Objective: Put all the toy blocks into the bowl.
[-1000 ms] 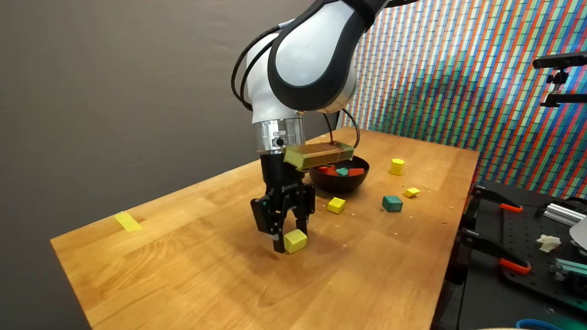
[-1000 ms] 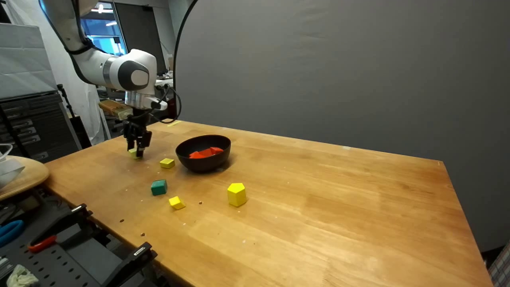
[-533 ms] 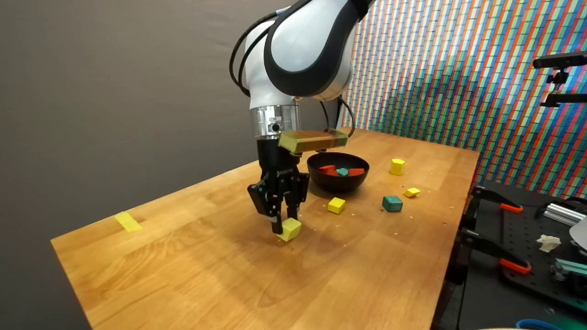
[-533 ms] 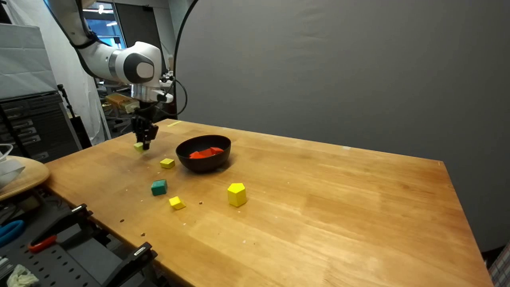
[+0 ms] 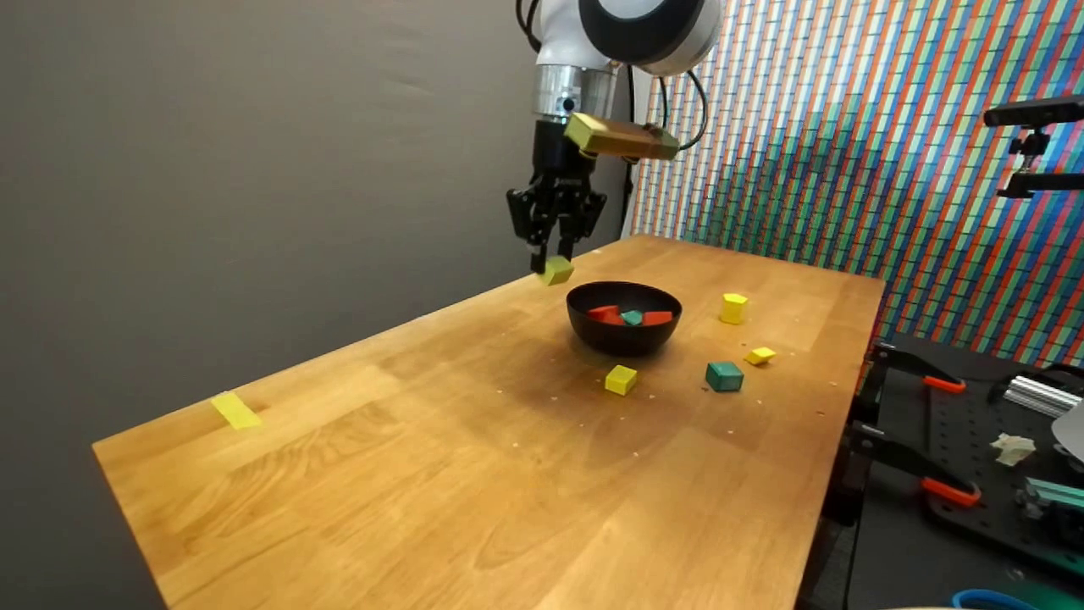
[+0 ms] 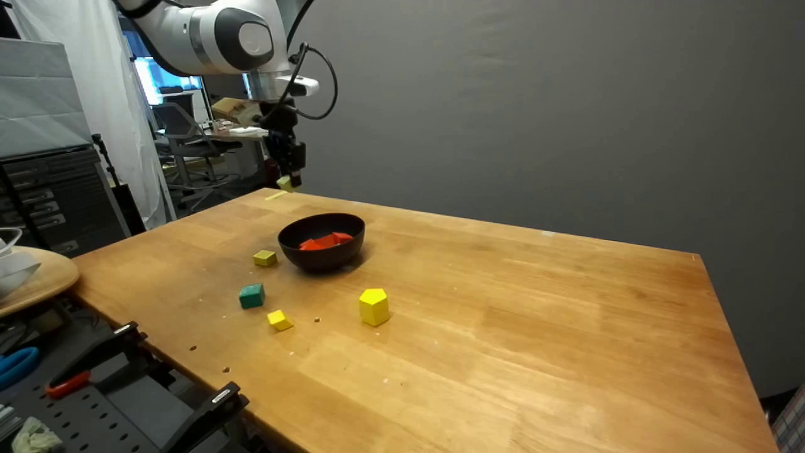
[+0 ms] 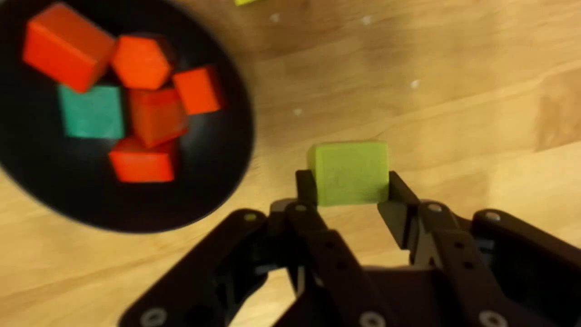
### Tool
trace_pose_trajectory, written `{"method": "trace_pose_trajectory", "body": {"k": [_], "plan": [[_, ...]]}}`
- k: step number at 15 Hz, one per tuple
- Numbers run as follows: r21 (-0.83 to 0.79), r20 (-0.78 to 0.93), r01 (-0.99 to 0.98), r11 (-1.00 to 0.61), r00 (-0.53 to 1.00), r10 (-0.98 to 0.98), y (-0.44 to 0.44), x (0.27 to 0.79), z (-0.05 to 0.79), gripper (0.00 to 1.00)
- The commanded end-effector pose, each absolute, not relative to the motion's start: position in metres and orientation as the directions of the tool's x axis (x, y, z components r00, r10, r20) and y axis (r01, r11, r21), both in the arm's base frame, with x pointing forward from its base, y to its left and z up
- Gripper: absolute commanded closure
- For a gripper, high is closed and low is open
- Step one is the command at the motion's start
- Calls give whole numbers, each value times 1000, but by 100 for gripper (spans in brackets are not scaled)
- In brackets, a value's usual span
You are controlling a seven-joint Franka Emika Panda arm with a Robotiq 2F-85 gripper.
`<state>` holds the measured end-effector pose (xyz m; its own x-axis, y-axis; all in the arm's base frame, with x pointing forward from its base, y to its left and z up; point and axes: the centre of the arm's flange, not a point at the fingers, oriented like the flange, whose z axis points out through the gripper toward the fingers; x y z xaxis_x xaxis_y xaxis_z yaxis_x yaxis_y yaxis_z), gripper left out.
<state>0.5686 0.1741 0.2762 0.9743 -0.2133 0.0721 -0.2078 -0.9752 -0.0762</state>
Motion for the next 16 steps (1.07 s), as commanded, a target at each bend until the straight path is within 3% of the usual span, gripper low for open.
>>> {"method": "trace_pose_trajectory", "body": {"k": [1, 6, 7, 8, 13, 16], "plan": [[8, 174, -335, -942, 928, -329, 114, 558, 273, 84], [130, 174, -416, -900, 903, -392, 78, 550, 239, 84], [132, 170, -425, -896, 900, -402, 77, 547, 236, 34], [126, 163, -432, -893, 897, -411, 78, 543, 238, 34], [81, 102, -418, -905, 906, -410, 106, 511, 273, 0], [59, -12, -350, -935, 936, -351, 140, 481, 277, 0]]}}
